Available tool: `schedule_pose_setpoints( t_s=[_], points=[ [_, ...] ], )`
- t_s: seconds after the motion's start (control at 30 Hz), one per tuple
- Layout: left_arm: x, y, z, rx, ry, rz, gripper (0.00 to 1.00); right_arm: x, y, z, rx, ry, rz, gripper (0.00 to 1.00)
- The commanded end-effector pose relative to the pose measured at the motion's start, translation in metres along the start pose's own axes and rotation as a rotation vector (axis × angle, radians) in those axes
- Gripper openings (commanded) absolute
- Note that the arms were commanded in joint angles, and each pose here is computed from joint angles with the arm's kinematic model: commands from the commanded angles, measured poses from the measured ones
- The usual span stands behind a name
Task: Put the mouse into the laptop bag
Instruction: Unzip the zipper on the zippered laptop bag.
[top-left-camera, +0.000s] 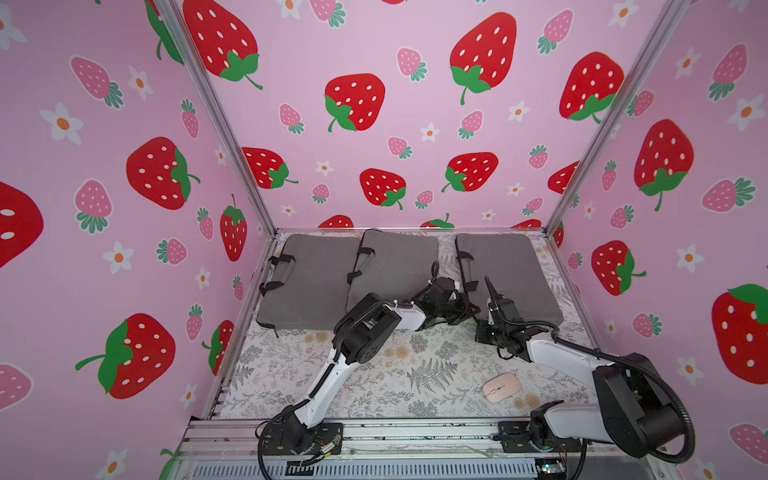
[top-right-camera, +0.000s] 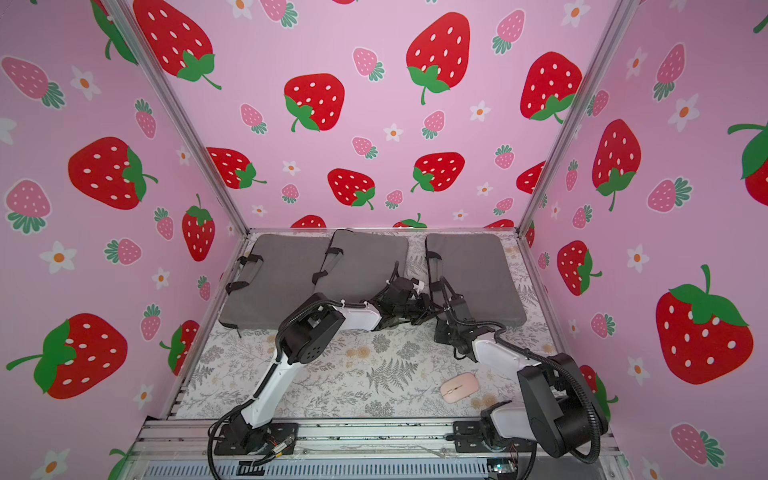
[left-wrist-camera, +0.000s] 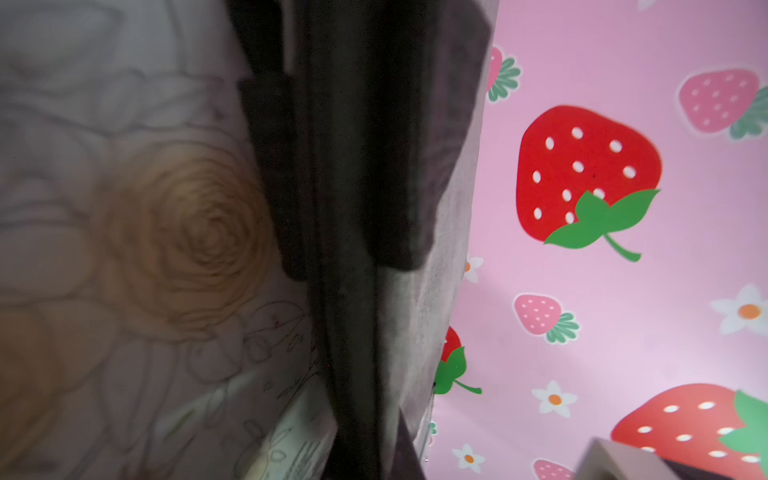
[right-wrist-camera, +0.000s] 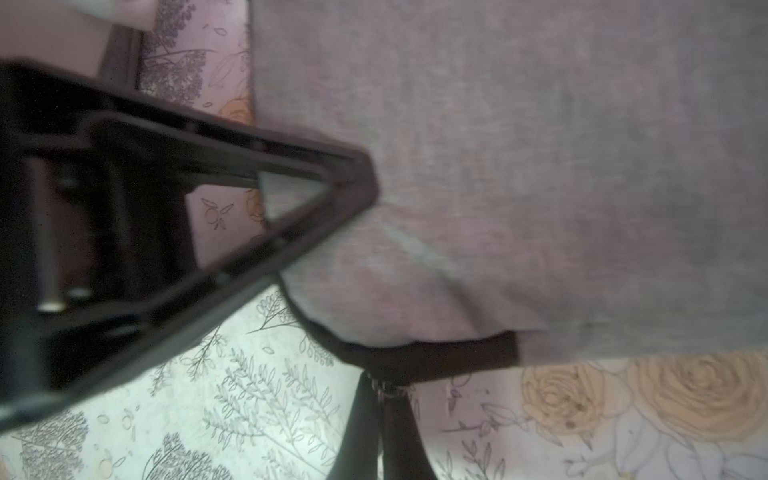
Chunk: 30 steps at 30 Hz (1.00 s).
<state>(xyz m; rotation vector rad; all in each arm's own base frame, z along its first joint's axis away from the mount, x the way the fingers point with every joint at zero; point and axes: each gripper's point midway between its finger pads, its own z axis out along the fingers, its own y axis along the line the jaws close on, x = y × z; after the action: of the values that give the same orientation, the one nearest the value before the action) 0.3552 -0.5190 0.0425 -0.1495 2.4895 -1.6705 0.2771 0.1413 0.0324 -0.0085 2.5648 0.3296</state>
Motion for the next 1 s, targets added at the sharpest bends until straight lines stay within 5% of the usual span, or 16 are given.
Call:
schedule_pose_setpoints(
  t_s=[0.0, 0.2, 0.33, 0.43, 0.63, 0.97],
  points=[
    [0.027, -0.011, 0.021, 0.036, 0.061, 0.013, 0.02, -0.003, 0.017, -0.007, -0.05, 0.009, -0.054, 0.0],
    [0.045, -0.018, 0.028, 0.076, 0.077, 0.012, 0.03, -0.002, 0.021, -0.008, -0.073, 0.002, -0.049, 0.0],
    [0.048, -0.021, 0.02, 0.043, 0.051, 0.056, 0.34, -0.002, 0.005, -0.013, -0.004, -0.015, 0.03, 0.0],
    [0.044, -0.02, 0.009, -0.029, 0.02, 0.098, 0.47, -0.001, -0.006, -0.018, 0.01, -0.034, 0.115, 0.0],
    [0.025, -0.031, -0.011, -0.01, -0.03, 0.114, 0.48, 0.007, -0.046, -0.031, 0.117, -0.068, 0.316, 0.0],
    [-0.025, -0.022, -0.049, -0.048, -0.149, 0.106, 0.49, 0.035, -0.129, -0.08, 0.567, 0.014, 0.588, 0.0]
  ],
)
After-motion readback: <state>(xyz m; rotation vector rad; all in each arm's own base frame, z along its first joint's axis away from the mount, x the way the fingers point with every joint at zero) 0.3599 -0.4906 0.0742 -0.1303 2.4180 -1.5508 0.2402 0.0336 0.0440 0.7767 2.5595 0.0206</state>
